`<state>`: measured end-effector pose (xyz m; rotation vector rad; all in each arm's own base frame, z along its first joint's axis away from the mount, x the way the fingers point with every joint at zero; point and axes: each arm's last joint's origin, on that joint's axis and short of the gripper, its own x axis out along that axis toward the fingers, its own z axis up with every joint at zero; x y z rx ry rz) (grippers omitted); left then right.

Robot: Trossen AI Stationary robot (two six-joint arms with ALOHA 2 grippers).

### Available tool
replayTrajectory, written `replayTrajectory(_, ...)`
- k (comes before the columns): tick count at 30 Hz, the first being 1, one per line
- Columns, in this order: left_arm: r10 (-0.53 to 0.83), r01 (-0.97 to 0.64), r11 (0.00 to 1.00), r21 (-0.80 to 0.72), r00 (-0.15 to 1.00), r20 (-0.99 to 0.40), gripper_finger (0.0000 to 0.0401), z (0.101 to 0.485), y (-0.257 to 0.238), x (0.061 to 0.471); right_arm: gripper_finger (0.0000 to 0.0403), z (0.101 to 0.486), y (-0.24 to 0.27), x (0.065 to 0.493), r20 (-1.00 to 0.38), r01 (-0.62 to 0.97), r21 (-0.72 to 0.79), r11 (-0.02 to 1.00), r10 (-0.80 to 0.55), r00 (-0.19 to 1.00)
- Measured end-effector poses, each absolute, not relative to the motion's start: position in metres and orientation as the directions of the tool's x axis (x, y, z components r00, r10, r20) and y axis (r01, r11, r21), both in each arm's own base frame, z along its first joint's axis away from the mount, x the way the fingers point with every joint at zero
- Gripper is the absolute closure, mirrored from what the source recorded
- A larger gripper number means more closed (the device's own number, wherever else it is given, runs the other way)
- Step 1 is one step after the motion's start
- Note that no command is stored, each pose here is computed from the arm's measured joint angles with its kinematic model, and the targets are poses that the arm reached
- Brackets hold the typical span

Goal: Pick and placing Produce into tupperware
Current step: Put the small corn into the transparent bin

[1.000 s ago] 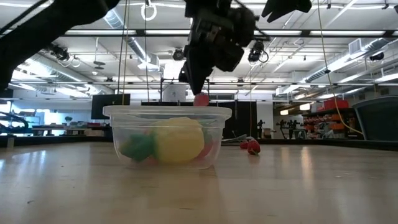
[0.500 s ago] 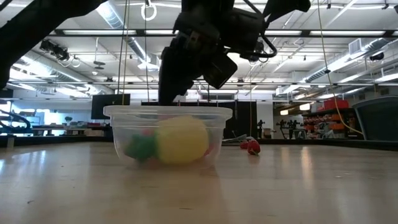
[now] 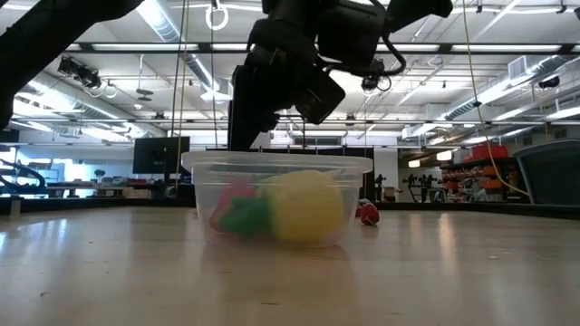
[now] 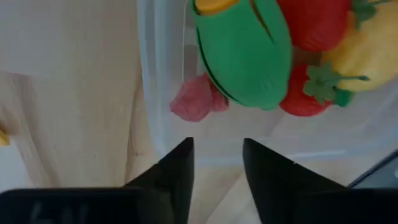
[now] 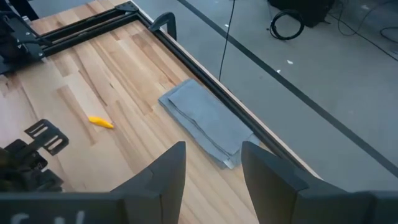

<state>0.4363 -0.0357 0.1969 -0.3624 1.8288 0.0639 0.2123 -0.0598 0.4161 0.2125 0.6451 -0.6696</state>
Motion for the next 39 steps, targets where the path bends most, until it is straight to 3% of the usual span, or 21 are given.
replayTrajectory(6, -0.218, -0.295, 0.942, -0.163, -0.164, -0.962, 0.0230, 0.227, -0.022, 0.430, 0.0239, 0.416, -0.060, 0.212, -0.617, 0.636, -0.018, 0.771, -0.509, 0.600)
replayTrajectory(17, -0.081, -0.415, 0.908, -0.048, -0.061, -0.995, 0.0240, 0.270, 0.043, 0.405, 0.0239, 0.416, -0.060, 0.212, -0.617, 0.641, -0.011, 0.768, -0.509, 0.600)
replayTrajectory(26, -0.150, -0.473, 0.881, 0.003, -0.285, -0.947, 0.0243, 0.219, 0.091, 0.347, 0.0239, 0.416, -0.060, 0.212, -0.618, 0.640, -0.011, 0.768, -0.509, 0.600)
replayTrajectory(32, -0.115, -0.467, 0.884, -0.039, -0.137, -0.984, 0.0265, 0.188, 0.099, 0.340, 0.0239, 0.416, -0.060, 0.212, -0.617, 0.642, -0.011, 0.767, -0.510, 0.599)
replayTrajectory(39, -0.096, -0.479, 0.876, -0.054, -0.063, -0.993, 0.0271, 0.163, 0.102, 0.342, 0.0239, 0.416, -0.060, 0.212, -0.617, 0.642, -0.011, 0.767, -0.510, 0.599)
